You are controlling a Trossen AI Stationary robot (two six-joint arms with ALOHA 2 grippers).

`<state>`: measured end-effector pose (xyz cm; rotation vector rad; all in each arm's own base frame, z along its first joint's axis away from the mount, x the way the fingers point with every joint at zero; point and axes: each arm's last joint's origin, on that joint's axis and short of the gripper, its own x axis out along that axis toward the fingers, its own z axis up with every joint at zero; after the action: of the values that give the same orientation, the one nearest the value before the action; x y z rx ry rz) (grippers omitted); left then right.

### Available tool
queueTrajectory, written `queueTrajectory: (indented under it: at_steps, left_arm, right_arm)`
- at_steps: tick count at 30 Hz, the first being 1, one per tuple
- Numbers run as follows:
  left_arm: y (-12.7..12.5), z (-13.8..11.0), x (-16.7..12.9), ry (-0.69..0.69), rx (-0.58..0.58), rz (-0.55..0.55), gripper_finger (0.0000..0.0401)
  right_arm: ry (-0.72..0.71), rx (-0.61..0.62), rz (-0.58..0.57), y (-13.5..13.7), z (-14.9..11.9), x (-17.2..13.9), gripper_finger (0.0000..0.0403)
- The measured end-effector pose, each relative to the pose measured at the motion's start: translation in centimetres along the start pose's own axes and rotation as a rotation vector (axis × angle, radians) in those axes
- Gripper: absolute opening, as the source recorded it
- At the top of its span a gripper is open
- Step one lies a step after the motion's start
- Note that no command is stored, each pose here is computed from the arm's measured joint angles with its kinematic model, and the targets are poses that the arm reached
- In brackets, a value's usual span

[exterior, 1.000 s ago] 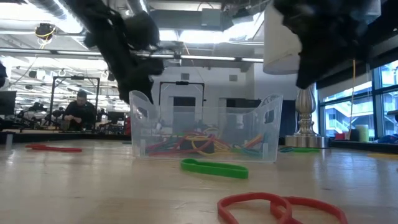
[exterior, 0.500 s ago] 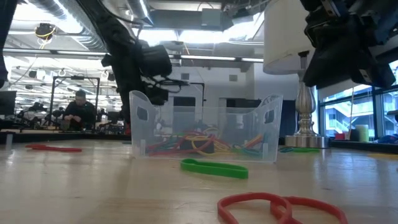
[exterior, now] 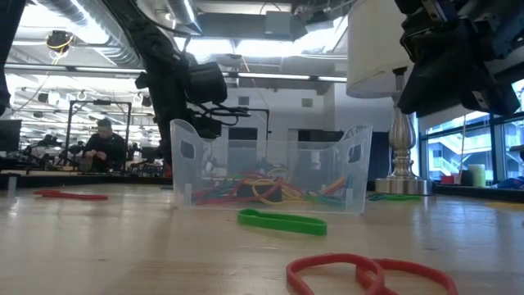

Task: Pick and place rubber bands into bin
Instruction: Put the blue rubber band into the transparent bin

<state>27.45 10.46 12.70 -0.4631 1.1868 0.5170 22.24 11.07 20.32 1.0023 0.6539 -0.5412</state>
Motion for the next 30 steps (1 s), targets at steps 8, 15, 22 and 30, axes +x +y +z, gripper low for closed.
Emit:
queueTrajectory:
  at_steps: [8, 15, 22, 30]
  left_arm:
    - [-0.5, -0.9, -1.7, 0.04, -0.041, -0.043, 0.0002]
    - [-1.1, -0.9, -4.5, -0.054, -0.027, -0.042, 0.0001]
    - [-1.6, -0.8, -5.2, -0.095, -0.02, -0.047, 0.0002]
    - [-2.2, -1.2, -3.6, -0.03, 0.001, -0.034, 0.0037]
  right_arm:
    - [0.0, -0.004, -0.002, 0.0, 0.0, 0.0, 0.003]
    - [0.001, -0.011, -0.009, -0.1, 0.0, 0.0, 0.003]
    - [0.001, -0.016, -0.012, -0.1, 0.0, 0.0, 0.003]
    - [0.0, -0.014, -0.007, -0.1, 0.0, 0.0, 0.003]
